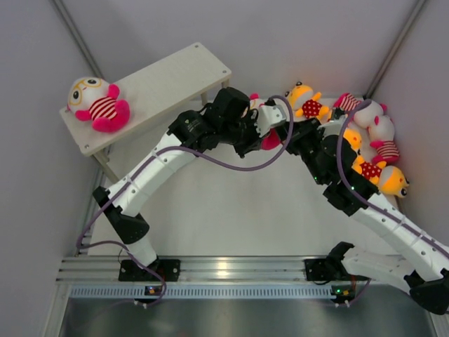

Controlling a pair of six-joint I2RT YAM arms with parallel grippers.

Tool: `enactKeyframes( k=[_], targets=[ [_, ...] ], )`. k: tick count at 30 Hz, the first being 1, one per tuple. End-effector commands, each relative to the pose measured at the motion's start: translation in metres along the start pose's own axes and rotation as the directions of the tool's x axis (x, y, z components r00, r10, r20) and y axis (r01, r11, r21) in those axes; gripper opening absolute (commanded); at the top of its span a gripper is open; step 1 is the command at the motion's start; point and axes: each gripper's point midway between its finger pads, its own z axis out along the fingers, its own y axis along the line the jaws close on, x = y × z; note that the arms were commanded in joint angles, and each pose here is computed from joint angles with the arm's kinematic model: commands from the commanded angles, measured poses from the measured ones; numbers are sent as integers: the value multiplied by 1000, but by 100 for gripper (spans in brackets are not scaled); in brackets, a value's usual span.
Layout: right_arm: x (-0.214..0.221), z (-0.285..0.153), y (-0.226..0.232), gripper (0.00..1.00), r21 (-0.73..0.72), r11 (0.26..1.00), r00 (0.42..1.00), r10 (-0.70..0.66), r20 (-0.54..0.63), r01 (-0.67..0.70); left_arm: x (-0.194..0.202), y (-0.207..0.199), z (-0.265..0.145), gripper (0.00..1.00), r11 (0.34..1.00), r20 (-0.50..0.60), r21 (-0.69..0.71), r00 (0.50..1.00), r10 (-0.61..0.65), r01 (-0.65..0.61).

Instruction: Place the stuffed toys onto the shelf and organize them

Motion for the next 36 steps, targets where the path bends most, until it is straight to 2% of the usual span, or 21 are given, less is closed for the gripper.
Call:
enactKeyframes(
  k=[1, 2, 6, 8, 9, 10, 13, 14, 18, 25, 28, 32, 34, 36],
  targets=[
    [-21, -11, 34, 0, -106, 994, 997, 48, 58, -42, -36, 5, -11, 4, 1000, 122, -24, 992, -1, 4],
    [-20, -11, 33, 0, -104, 994, 997, 47, 56, -41, -38, 8, -11, 0, 999, 129, -39, 992, 0, 5],
    [-18, -12, 28, 0, -93, 995, 998, 37, 54, -32, -39, 29, -18, 0, 988, 122, -155, 992, 26, -7],
    [-19, -13, 26, 0, -93, 996, 998, 8, 57, -3, -42, 39, -24, 0, 975, 110, -212, 989, 95, -71],
    [-21, -15, 25, 3, -90, 996, 998, -5, 62, 11, -44, 46, -31, 0, 964, 107, -248, 986, 129, -99],
    [-22, -17, 25, 13, -90, 996, 998, -17, 64, 23, -44, 57, -37, 0, 943, 86, -310, 984, 156, -122],
    [-27, -22, 20, 27, -68, 996, 995, -53, 79, 59, -49, 77, -52, 0, 879, 31, -413, 961, 275, -239],
    [-28, -23, 18, 28, -63, 996, 994, -65, 85, 70, -51, 83, -57, 0, 850, -1, -433, 943, 334, -301],
    [-35, -27, 17, 29, -58, 995, 991, -76, 110, 83, -59, 105, -72, 0, 747, -87, -525, 899, 429, -407],
    [-41, -33, 10, 28, -23, 993, 986, -114, 122, 118, -83, 135, -103, 0, 606, -127, -686, 886, 447, -404],
    [-44, -36, 9, 28, -17, 992, 984, -121, 130, 124, -90, 139, -111, 0, 557, -163, -697, 856, 490, -452],
    [-50, -41, 6, 27, -2, 991, 980, -134, 148, 136, -116, 145, -144, 0, 469, -178, -749, 823, 539, -469],
    [-51, -43, 5, 25, 2, 990, 979, -141, 150, 142, -121, 154, -167, 0, 387, -237, -787, 814, 530, -481],
    [-53, -45, 4, 25, 3, 989, 977, -147, 154, 148, -119, 158, -189, 0, 340, -274, -799, 804, 528, -495]
  ],
)
